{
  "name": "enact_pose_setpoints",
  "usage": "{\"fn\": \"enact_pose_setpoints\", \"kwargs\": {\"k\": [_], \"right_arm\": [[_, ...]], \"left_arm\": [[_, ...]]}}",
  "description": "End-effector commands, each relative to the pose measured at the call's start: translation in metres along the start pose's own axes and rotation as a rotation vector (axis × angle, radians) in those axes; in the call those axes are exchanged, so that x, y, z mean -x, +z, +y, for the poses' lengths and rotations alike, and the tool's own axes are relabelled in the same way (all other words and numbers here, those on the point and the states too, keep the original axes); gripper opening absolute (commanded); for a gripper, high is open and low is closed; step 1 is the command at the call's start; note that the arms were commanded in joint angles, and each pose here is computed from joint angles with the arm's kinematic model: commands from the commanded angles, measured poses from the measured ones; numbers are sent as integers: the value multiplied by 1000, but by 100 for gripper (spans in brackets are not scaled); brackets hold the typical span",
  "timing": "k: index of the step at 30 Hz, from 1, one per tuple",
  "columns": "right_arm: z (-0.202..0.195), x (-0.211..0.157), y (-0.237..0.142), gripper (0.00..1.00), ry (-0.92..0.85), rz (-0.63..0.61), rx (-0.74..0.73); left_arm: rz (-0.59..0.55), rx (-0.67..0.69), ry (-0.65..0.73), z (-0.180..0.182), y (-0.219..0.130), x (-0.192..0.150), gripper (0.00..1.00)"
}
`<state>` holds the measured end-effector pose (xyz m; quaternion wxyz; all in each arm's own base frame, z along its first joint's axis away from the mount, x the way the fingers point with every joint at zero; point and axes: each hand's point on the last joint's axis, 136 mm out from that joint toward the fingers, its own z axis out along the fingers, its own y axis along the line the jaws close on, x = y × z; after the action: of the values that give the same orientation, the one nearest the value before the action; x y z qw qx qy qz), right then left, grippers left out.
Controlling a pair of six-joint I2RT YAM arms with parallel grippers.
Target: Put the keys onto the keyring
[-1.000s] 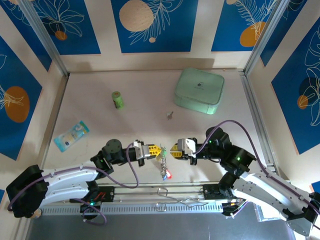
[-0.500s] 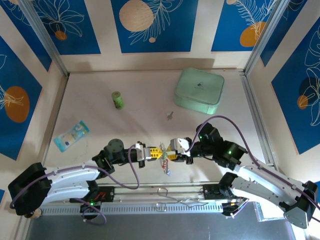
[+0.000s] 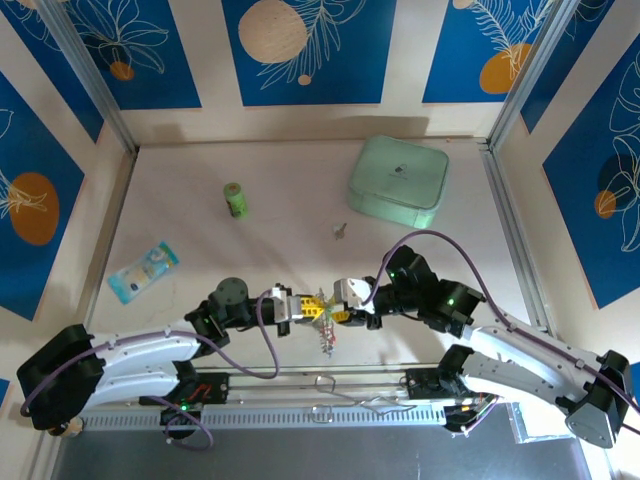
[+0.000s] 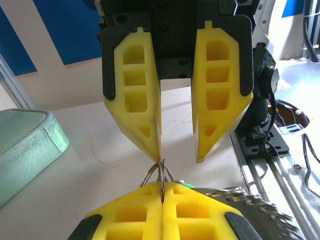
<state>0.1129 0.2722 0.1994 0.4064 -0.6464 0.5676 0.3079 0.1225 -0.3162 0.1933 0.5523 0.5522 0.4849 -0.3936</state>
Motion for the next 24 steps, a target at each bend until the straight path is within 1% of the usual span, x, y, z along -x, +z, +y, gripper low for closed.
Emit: {"fn": "enact_pose_setpoints", "kwargs": {"k": [1, 6, 12, 21, 24], "right_arm": [[-8, 13, -3, 28, -41, -22, -43], [-12, 13, -8, 28, -67, -32, -88], [-4, 11, -3, 25, -50, -20, -30], [-2, 9, 5, 21, -46, -3, 1], [-4, 7, 7, 17, -40, 13, -3]], "left_arm": [[-89, -17, 51, 0, 1, 27, 0], [-84, -13, 51, 0, 0, 26, 0], [-77, -14, 47, 1, 1, 25, 0], [-80, -14, 48, 1, 1, 26, 0], [-81, -15, 47, 0, 1, 26, 0]]}}
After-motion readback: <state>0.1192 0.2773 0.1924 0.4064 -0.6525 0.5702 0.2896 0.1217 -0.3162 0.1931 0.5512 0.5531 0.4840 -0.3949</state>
